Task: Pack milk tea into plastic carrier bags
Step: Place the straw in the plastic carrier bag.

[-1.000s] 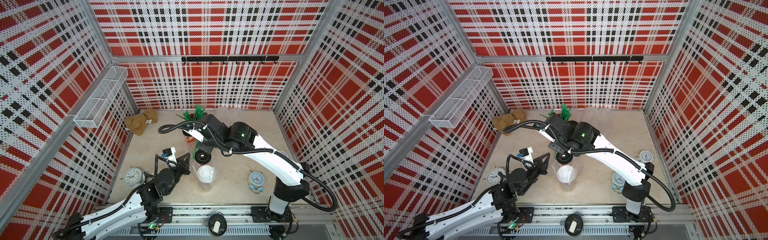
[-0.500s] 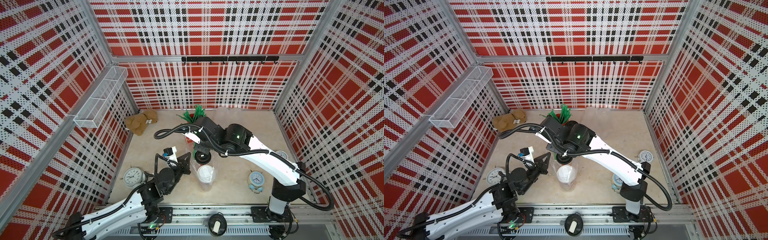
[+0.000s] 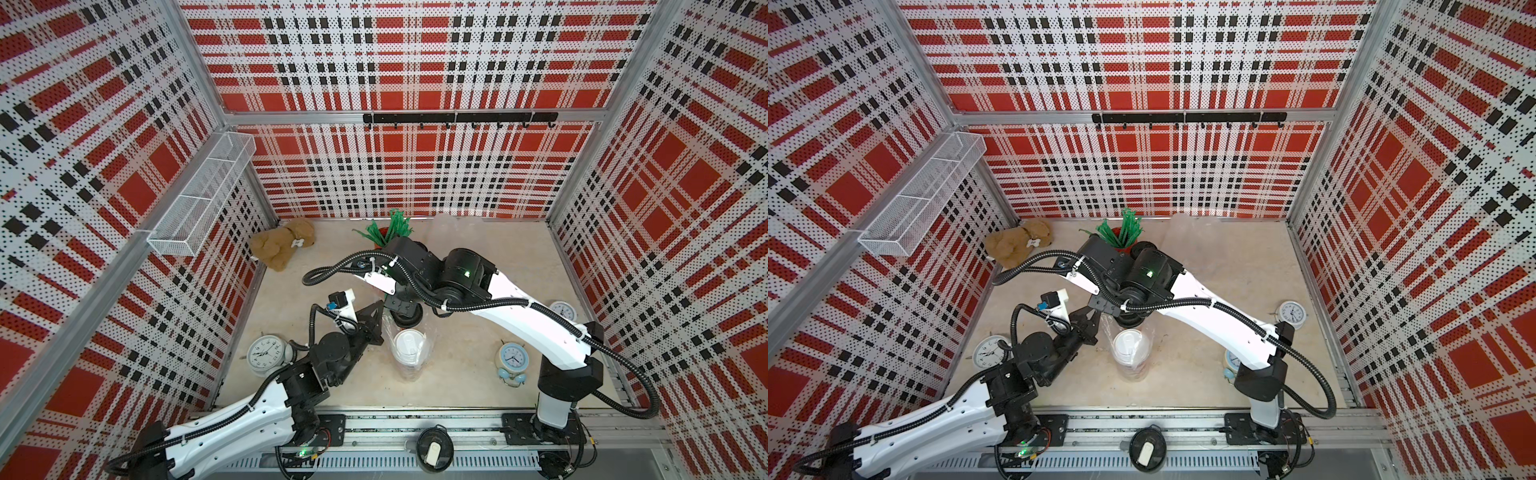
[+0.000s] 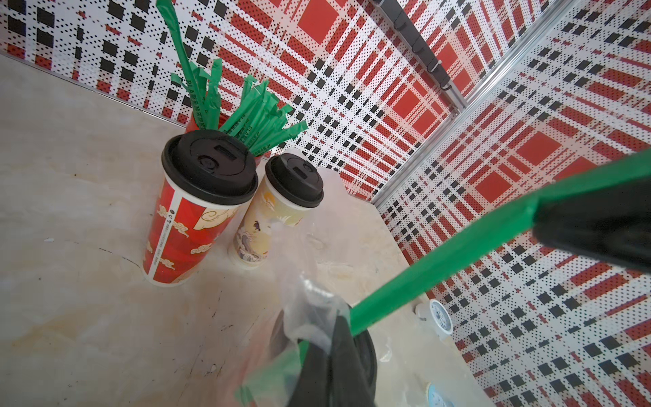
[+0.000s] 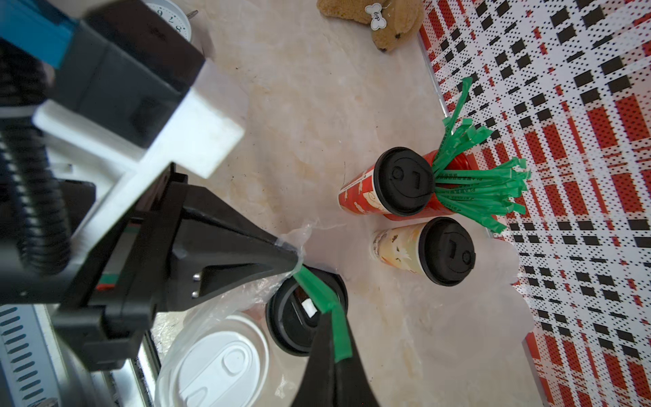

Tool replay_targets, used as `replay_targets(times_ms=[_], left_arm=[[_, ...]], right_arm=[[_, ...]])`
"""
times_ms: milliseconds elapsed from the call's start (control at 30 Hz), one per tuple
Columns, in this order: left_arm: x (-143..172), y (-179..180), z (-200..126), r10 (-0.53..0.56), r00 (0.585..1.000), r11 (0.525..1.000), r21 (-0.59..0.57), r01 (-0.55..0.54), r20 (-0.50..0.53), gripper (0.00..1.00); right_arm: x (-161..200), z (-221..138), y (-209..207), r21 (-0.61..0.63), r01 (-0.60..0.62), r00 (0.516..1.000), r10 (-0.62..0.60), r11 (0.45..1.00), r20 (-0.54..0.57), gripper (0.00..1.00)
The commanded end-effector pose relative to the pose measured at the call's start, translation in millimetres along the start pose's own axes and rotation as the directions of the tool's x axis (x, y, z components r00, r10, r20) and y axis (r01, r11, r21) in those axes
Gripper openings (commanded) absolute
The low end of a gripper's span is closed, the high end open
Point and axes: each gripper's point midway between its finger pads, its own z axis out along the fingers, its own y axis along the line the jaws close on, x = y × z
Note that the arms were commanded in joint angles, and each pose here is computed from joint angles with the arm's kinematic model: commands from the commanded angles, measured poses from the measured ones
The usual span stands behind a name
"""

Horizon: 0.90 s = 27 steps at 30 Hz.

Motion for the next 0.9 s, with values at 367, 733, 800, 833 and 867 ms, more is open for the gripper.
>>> replay_targets(times_ms=[367,733,800,833,867], left_arm=[[-19.4,-12.5,-1.4,-0.023,0.999,0.999,0.037,0.021,0.047,0.0],[-11.1,-2.5,-6.2,-0.048,0.998,0.999,0.021,0.047,0.029,0.0],[-9.3,-0.6,-6.9,-0.051,0.998,0.999,0.016,0.051,0.025,0.0],[-8.1,0.4,-7.0,-0.053,0.998,0.998,0.014,0.053,0.022,0.0],[-7.2,1.4,-7.4,-0.056,0.998,0.998,0.013,0.056,0.02,0.0]], right_arm=[[20.5,35.5,0.4,-0.051,-0.15,0.989,0.148,0.987,-0.025,0.0],[35.2,62.8,-31.4,0.03,-0.259,0.966,0.259,0.965,-0.02,0.0],[35.1,65.7,-33.9,0.045,-0.259,0.965,0.26,0.965,-0.016,0.0],[36.2,68.1,-35.8,0.056,-0.259,0.965,0.261,0.964,-0.017,0.0],[38.1,71.0,-37.1,0.067,-0.259,0.965,0.261,0.964,-0.021,0.0]])
